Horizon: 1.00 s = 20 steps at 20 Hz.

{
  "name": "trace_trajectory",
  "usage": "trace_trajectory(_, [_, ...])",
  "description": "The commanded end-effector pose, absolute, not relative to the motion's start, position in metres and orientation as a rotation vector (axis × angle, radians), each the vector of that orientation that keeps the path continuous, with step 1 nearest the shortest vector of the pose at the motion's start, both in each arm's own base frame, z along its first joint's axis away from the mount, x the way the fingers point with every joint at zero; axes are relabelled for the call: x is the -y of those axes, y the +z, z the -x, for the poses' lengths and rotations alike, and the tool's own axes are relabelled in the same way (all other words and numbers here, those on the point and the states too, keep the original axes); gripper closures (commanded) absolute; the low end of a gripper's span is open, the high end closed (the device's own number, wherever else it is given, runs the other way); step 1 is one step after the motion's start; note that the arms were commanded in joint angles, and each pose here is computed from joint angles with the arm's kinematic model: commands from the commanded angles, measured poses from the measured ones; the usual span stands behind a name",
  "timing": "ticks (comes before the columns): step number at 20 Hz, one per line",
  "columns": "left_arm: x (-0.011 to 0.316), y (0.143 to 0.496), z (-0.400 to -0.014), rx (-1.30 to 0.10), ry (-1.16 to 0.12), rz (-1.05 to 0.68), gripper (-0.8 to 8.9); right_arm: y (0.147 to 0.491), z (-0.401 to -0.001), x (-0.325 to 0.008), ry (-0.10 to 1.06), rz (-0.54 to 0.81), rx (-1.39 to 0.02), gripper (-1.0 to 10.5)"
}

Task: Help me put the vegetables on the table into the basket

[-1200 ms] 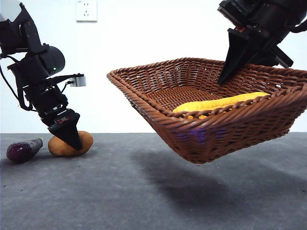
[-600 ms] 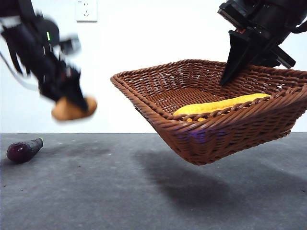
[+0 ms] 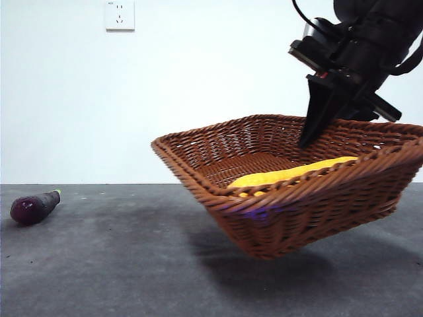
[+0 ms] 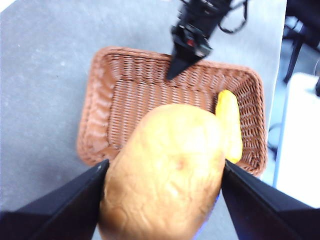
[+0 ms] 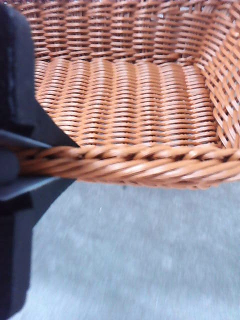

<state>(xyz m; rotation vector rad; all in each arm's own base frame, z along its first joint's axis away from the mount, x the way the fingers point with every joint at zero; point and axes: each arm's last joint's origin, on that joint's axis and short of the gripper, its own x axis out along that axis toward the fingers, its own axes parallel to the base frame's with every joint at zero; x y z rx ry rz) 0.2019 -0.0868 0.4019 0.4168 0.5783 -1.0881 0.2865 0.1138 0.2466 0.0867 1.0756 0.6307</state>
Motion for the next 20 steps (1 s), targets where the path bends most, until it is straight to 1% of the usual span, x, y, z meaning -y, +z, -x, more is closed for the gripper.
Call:
trace_trajectory(1, [0.109, 0.391, -0.202, -0.646, -1.144, -0.429, 8.19, 0.247, -0.283, -0.129, 0.676, -0.111, -1.062, 9.6])
trace_trajectory(2, [0.122, 0.386, -0.203, -0.667, -1.184, -0.449, 8.19, 0.248, -0.281, -0.136, 0.691, -0.112, -1.063, 9.6])
trace_trajectory(5, [0.163, 0.360, -0.210, -0.787, -1.223, -0.553, 8.19, 0.249, -0.273, -0.153, 0.734, -0.103, -1.058, 9.6])
trace_trajectory(10, [0.216, 0.306, -0.228, -0.962, -1.325, -0.618, 8.19, 0.250, -0.274, -0.157, 0.736, -0.131, -1.040, 9.6])
trace_trajectory(14, [0.237, 0.273, -0.238, -1.058, -1.343, -0.640, 8.19, 0.251, -0.274, -0.157, 0.738, -0.131, -1.036, 9.6])
trace_trajectory(17, [0.239, 0.264, -0.248, -1.089, -1.251, -0.632, 8.17, 0.251, -0.274, -0.158, 0.739, -0.131, -1.033, 9.6])
trace_trajectory(18, [0.239, 0.263, -0.249, -1.102, -1.246, -0.612, 8.07, 0.251, -0.275, -0.158, 0.740, -0.131, -1.031, 9.6])
trace_trajectory(19, [0.238, 0.263, -0.249, -1.107, -1.241, -0.607, 7.24, 0.251, -0.275, -0.158, 0.740, -0.131, -1.026, 9.6])
trace_trajectory(20, [0.238, 0.263, -0.250, -1.118, -1.227, -0.592, 5.29, 0.251, -0.275, -0.158, 0.742, -0.132, -1.023, 9.6])
